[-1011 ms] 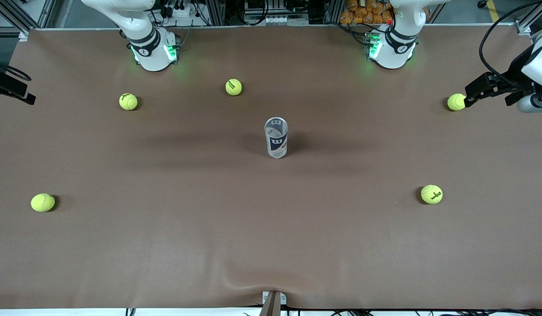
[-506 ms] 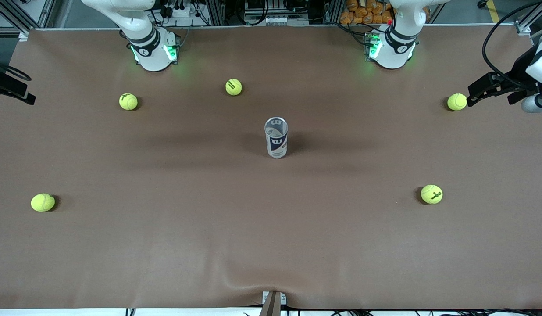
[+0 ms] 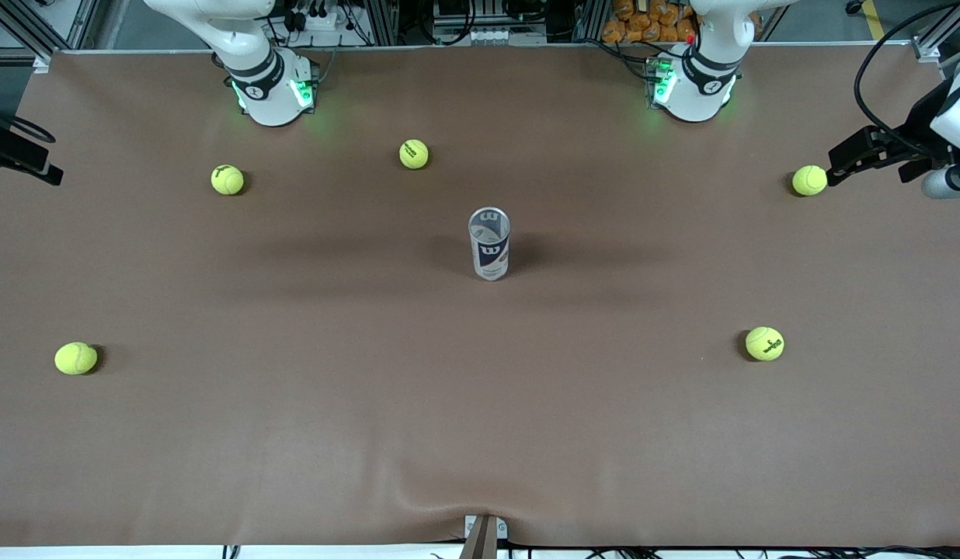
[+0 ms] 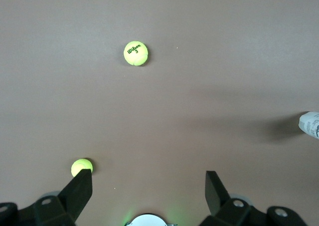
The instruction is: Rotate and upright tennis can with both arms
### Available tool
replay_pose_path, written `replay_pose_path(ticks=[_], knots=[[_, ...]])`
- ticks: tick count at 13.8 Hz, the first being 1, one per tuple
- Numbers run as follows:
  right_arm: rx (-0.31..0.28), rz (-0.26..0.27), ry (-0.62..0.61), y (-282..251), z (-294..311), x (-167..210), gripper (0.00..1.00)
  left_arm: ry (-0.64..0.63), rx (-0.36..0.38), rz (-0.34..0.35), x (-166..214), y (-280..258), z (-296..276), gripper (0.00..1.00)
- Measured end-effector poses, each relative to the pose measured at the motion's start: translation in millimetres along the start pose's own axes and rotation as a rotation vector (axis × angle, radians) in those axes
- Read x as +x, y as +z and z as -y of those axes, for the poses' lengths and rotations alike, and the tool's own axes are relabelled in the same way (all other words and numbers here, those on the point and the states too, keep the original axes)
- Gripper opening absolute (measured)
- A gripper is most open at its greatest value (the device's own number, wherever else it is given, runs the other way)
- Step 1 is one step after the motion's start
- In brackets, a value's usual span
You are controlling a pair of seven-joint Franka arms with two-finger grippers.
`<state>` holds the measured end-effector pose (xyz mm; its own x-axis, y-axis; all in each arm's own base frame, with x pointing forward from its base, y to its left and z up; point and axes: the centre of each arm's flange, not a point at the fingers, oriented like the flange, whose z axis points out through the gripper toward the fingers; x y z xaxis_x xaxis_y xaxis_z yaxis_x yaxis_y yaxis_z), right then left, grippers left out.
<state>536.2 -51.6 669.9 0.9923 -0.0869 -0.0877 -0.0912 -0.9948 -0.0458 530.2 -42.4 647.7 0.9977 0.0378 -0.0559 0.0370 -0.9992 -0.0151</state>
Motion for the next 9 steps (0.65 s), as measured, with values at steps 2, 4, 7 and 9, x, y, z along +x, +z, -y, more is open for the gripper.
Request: replay_pose_path(ticks=[2, 4, 7, 9], knots=[[0.0, 0.0, 0.0, 0.0, 0.0, 0.0, 1.0, 0.002, 0.0, 0.002, -0.2, 0.4, -0.9, 1.0], [0.0, 0.0, 0.0, 0.0, 0.0, 0.0, 1.0, 0.003, 0.001, 0.005, -0.3, 1.6, -1.4, 1.0], [0.0, 0.0, 0.0, 0.0, 0.1, 0.0, 1.0, 0.003, 0.001, 0.003, -0.4, 0.6, -1.7, 1.0], [0.0, 0.0, 0.0, 0.0, 0.1, 0.0, 1.0, 0.004, 0.0, -0.001, -0.6, -1.4, -2.2, 1.0]])
